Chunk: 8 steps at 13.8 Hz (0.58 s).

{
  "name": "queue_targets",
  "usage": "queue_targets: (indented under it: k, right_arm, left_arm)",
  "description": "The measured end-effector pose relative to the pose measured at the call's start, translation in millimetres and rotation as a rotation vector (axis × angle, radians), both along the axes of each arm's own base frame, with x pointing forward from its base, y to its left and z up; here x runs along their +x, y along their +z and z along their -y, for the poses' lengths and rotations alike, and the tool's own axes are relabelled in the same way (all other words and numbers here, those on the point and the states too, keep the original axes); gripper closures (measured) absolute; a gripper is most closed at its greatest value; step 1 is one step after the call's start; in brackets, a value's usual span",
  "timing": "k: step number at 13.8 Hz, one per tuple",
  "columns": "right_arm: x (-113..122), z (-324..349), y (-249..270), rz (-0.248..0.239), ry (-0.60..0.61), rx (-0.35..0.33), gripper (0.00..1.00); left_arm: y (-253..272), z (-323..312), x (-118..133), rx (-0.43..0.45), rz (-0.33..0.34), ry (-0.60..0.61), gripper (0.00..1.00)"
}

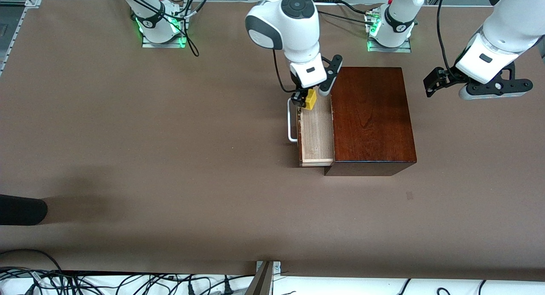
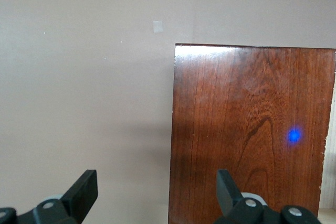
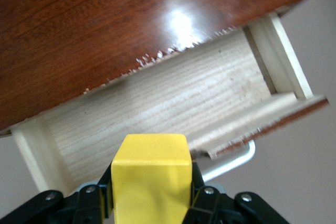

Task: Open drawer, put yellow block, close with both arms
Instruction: 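Carry the yellow cube over the open drawer with the right gripper and lower it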

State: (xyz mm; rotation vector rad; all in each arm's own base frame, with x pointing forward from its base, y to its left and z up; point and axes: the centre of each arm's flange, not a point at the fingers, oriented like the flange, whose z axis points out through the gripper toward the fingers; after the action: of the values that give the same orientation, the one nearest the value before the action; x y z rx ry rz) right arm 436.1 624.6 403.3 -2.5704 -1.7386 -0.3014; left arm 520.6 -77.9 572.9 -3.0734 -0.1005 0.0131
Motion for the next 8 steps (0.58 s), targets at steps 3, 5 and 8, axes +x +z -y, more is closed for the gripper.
queue_targets:
  k: [3, 5, 8]
  right_arm:
    - [-32, -29, -28, 0.043, 0.101, -0.06, 0.44]
    - [-42, -36, -41, 0.044, 0.147, -0.082, 0.44]
    - [-38, -36, -54, 0.041, 0.204, -0.101, 0.44]
  left_arm:
    - [0, 1, 0, -0.001, 0.001, -0.003, 0.0]
    - [1, -7, 1, -0.012, -0.001, 0.006, 0.0]
    - [-1, -18, 3, -0.023, -0.006, 0.018, 0.0]
